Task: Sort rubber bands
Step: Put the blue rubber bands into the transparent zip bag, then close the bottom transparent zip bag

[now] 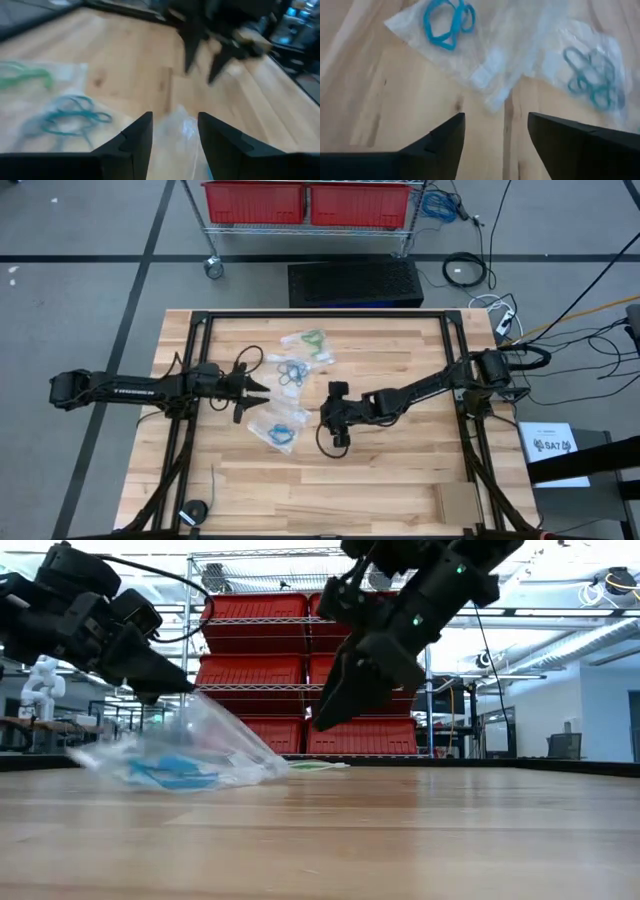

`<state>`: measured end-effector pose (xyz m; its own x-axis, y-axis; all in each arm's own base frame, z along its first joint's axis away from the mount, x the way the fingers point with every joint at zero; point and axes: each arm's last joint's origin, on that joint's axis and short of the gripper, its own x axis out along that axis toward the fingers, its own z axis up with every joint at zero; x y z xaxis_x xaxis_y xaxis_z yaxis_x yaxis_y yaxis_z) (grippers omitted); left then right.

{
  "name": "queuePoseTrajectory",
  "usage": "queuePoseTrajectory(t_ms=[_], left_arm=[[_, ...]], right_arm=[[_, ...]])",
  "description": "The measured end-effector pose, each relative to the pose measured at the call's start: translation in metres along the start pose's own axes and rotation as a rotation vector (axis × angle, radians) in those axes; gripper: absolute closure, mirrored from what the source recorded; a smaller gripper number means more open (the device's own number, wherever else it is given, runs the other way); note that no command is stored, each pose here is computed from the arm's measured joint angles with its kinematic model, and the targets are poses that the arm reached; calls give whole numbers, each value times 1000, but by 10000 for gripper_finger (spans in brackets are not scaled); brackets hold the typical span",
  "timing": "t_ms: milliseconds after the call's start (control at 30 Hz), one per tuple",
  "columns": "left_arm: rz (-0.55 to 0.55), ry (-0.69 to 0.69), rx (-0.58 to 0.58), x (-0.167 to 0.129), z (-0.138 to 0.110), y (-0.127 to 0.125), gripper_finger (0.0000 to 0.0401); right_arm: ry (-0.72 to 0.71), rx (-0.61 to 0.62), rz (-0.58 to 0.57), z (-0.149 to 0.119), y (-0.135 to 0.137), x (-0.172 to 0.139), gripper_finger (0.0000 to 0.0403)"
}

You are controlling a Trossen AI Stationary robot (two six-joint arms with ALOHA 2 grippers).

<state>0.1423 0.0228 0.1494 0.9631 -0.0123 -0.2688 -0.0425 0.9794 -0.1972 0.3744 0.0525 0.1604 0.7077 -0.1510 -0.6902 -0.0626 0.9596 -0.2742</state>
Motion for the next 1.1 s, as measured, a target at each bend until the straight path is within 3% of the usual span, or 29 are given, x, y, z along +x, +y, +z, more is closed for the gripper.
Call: queuePoseTrajectory(t_ms=[200,400,733,833,1000,1100], left_arm=[[110,-26,-2,0,1,3,237],[38,-16,-24,0,1,-1,237],[-62,11,1,2,-2,-15,237],[-80,19,6,3,-3,-17,237],[-100,17,14,3,-3,-21,237],[-119,16,20,3,-1,-24,237]], right_arm=[[25,-204,-68,-9,6,25,204],[25,-286,-28,-6,9,38,206],[39,-528,-25,2,20,67,216],[41,-547,-34,8,21,73,256],[42,-528,-30,19,19,74,381],[42,-454,-32,35,15,69,391]])
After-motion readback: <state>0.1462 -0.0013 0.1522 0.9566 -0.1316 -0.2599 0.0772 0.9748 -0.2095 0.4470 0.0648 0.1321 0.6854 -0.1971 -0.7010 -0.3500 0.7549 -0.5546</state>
